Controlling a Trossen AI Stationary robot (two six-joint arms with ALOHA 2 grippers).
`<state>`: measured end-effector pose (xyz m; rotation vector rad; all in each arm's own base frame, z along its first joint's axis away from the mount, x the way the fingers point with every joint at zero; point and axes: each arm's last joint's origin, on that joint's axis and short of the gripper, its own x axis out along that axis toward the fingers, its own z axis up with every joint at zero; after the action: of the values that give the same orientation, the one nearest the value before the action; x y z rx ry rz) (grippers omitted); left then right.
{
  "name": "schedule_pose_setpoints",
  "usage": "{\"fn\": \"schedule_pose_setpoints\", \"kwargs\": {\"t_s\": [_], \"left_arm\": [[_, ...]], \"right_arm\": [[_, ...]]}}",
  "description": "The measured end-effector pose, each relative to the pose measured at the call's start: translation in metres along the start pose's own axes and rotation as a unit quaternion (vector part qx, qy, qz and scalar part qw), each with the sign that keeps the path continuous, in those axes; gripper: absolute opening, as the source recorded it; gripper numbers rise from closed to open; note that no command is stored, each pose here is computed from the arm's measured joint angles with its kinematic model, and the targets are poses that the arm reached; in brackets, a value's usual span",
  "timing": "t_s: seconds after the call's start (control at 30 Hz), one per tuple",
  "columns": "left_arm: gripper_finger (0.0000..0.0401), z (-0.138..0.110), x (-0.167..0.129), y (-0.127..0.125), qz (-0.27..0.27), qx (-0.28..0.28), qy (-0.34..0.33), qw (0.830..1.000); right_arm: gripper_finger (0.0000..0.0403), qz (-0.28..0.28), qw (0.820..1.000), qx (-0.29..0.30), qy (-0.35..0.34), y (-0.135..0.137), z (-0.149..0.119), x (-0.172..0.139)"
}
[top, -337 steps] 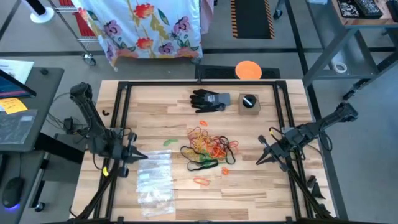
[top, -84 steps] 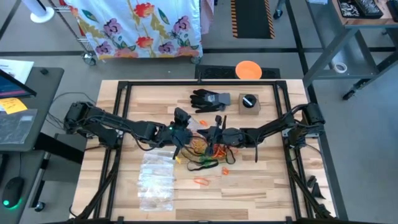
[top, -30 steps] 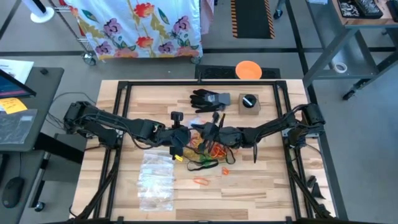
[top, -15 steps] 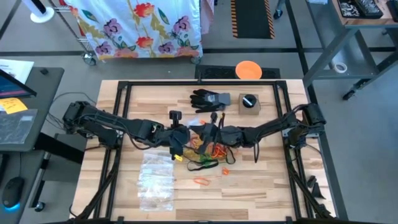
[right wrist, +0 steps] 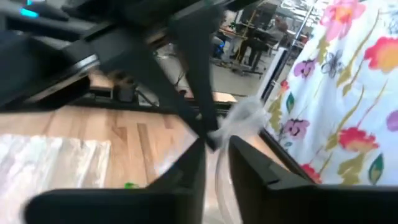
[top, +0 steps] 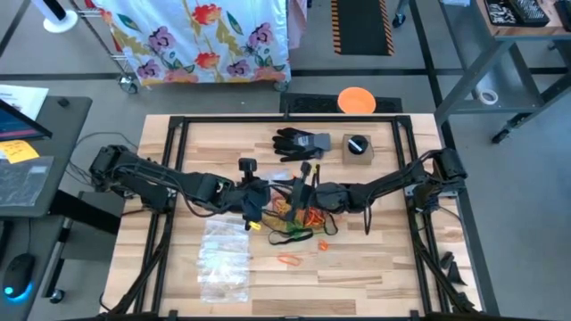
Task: Sort rubber bands
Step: Open the transparent zip bag
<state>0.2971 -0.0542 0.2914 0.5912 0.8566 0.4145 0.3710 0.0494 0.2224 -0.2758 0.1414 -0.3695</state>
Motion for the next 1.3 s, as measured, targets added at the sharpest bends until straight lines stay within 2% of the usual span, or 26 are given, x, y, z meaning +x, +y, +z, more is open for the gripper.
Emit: {"fn": "schedule_pose_setpoints", "kwargs": {"t_s": [0.17,0.27,0.4,0.53,0.77,1.0,1.1,1.23,1.3], "left_arm": [[0.0000,-0.002,0.002,0.004,0.019,-0.022,0.012,0.999],[0.0000,-0.003,0.002,0.004,0.032,-0.044,0.015,0.998],[0.0000,-0.003,0.002,0.005,0.039,-0.065,0.014,0.997],[0.0000,-0.003,0.002,0.005,0.042,-0.079,0.014,0.996],[0.0000,-0.004,0.005,0.007,0.045,-0.082,0.019,0.995],[0.0000,-0.004,0.005,0.006,0.027,-0.084,0.018,0.996],[0.0000,-0.004,0.005,0.006,0.012,-0.086,0.017,0.996],[0.0000,-0.004,0.005,0.006,0.009,-0.087,0.017,0.996],[0.0000,-0.003,0.005,0.006,0.009,-0.088,0.016,0.996]], "right_arm": [[0.0173,-0.093,0.996,0.003,0.015,0.000,0.009,-0.011],[0.0209,-0.137,0.990,-0.001,0.029,0.002,0.014,-0.020],[0.0228,-0.167,0.985,-0.003,0.047,0.006,0.014,-0.027],[0.0226,-0.167,0.984,0.031,0.057,0.014,0.011,-0.033],[0.0210,-0.155,0.984,0.061,0.066,0.024,0.007,-0.041],[0.0179,-0.177,0.976,0.072,0.101,0.018,-0.005,-0.038],[0.0138,-0.183,0.975,0.075,0.104,0.015,-0.007,-0.036],[0.0041,-0.189,0.974,0.072,0.105,0.011,-0.007,-0.033],[0.0012,-0.183,0.975,0.065,0.107,0.010,-0.007,-0.031]]}}
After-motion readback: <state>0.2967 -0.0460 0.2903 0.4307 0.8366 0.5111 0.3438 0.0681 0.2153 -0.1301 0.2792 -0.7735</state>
